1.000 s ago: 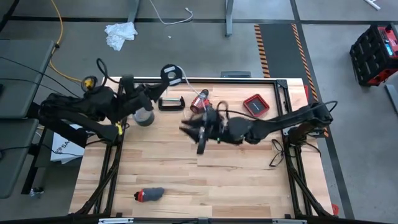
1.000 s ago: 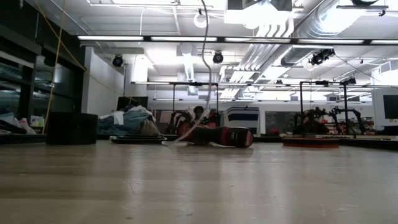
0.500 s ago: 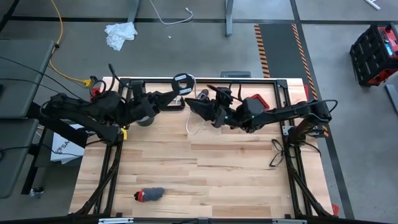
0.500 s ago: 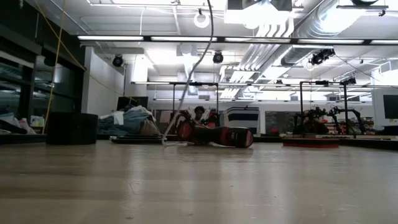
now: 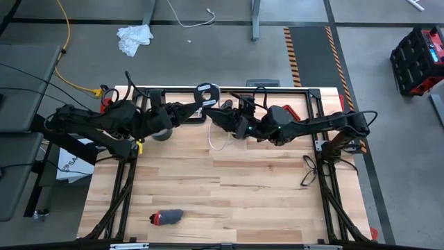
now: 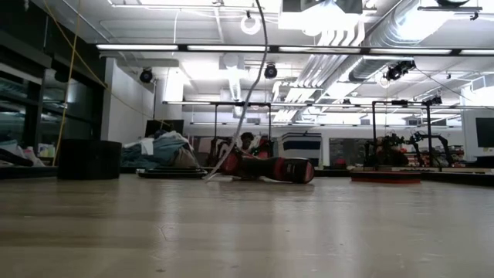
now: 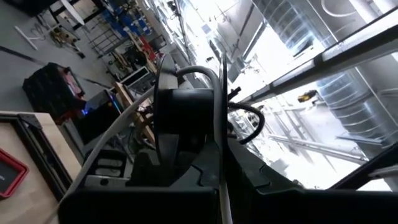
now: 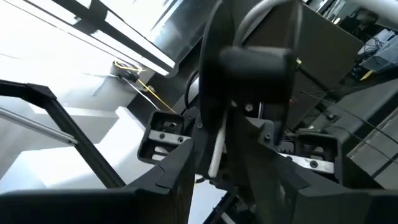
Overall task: Coil cords
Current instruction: Coil the white cable wire into the black spool
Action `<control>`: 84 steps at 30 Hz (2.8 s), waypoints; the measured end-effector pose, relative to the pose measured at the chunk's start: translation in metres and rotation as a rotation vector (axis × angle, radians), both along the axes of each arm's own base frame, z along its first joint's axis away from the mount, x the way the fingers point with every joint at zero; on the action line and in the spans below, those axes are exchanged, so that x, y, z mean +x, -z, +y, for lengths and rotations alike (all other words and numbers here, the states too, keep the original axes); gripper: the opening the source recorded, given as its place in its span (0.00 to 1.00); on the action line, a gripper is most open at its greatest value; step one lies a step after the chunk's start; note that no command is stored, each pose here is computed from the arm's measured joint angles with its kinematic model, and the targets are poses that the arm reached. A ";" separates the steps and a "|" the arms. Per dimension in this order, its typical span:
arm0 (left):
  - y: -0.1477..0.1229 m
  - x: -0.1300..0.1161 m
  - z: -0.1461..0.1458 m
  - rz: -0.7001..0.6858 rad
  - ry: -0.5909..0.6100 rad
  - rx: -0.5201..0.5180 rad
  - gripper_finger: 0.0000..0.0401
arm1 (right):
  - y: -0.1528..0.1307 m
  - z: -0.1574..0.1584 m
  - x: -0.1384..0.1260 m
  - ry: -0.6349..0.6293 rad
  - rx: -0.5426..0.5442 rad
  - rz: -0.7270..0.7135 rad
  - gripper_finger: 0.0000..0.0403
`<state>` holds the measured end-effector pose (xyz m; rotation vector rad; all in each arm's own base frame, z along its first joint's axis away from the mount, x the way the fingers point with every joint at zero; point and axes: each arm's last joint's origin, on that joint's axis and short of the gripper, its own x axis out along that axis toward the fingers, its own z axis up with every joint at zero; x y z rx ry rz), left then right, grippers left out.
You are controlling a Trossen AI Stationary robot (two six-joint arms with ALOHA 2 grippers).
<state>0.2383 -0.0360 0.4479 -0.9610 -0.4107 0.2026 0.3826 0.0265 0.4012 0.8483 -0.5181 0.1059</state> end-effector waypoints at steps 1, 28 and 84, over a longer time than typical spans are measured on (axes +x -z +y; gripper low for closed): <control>0.001 0.001 0.000 0.002 0.000 0.000 0.00 | 0.000 0.000 0.000 -0.003 0.006 -0.001 0.33; 0.005 0.013 0.007 -0.007 0.086 -0.019 0.00 | -0.001 -0.003 -0.001 0.048 -0.019 -0.008 0.22; 0.003 0.011 0.007 0.000 0.049 0.067 0.17 | -0.002 -0.008 -0.001 0.128 -0.079 -0.003 0.00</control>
